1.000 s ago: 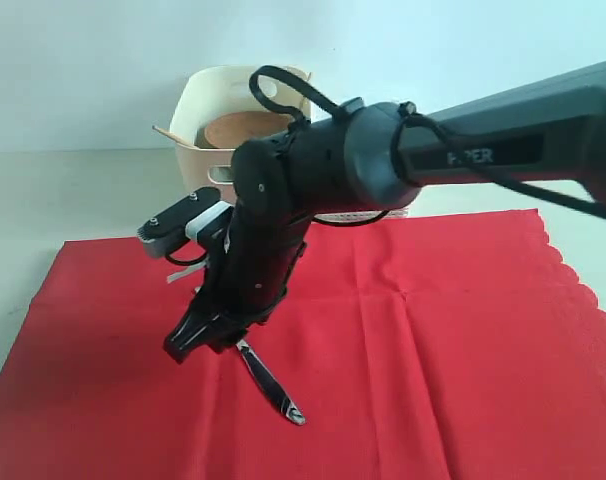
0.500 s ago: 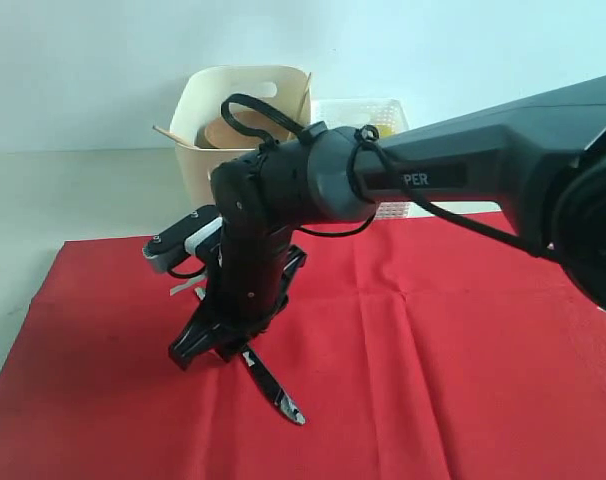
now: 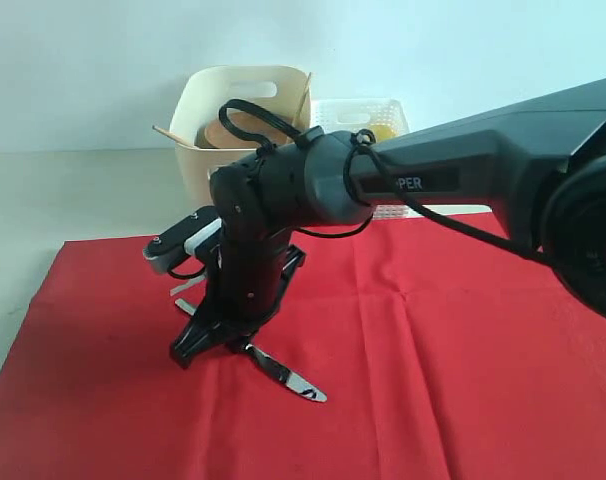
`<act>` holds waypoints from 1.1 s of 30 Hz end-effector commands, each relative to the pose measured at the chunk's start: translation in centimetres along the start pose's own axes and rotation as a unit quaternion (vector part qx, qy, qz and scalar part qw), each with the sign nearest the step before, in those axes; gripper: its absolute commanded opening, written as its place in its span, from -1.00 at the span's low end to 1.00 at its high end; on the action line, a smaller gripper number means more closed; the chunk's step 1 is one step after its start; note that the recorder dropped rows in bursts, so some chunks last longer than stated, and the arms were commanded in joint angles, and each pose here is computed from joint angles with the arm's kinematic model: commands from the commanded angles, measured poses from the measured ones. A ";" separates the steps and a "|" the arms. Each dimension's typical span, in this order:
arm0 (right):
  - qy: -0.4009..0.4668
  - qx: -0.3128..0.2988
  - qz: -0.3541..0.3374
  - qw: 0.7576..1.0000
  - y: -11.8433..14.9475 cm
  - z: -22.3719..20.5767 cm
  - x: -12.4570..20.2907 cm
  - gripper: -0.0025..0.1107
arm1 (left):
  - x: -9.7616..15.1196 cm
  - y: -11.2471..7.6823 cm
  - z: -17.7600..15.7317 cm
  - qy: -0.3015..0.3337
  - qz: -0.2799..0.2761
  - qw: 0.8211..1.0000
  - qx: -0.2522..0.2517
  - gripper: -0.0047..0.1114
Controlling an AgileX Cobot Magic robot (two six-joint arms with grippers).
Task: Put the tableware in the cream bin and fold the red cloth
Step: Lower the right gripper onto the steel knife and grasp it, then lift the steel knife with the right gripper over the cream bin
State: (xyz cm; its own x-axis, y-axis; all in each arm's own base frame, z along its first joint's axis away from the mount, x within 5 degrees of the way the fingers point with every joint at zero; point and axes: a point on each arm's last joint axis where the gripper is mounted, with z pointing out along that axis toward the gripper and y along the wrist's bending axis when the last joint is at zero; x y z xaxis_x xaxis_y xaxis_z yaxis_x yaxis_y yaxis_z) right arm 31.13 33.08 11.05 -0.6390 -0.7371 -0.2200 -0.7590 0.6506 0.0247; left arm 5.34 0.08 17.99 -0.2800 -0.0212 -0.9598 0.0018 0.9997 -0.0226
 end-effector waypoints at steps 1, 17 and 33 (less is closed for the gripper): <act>0.002 0.002 -0.003 1.000 0.0 0.6 0.1 -0.96 | -0.1 0.0 -0.1 -0.008 0.000 1.000 0.000 -0.92; -0.071 0.003 -0.003 0.997 0.2 -6.9 -1.1 -0.96 | -0.1 0.0 -0.1 -0.008 0.000 1.000 0.000 -0.92; -0.314 0.052 -0.044 0.947 -0.2 -21.4 -1.9 -0.96 | -0.1 0.0 -0.1 -0.008 0.000 1.000 0.000 -0.92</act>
State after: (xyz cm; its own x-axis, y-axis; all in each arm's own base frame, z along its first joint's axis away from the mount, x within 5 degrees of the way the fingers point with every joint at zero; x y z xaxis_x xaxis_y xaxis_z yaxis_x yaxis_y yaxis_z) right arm 29.56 31.12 29.94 -0.4354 -0.5968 -0.6740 -0.7776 0.6265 -0.0524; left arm 5.34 0.08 17.99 -0.2800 -0.0212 -0.9598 0.0018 0.9997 -0.0226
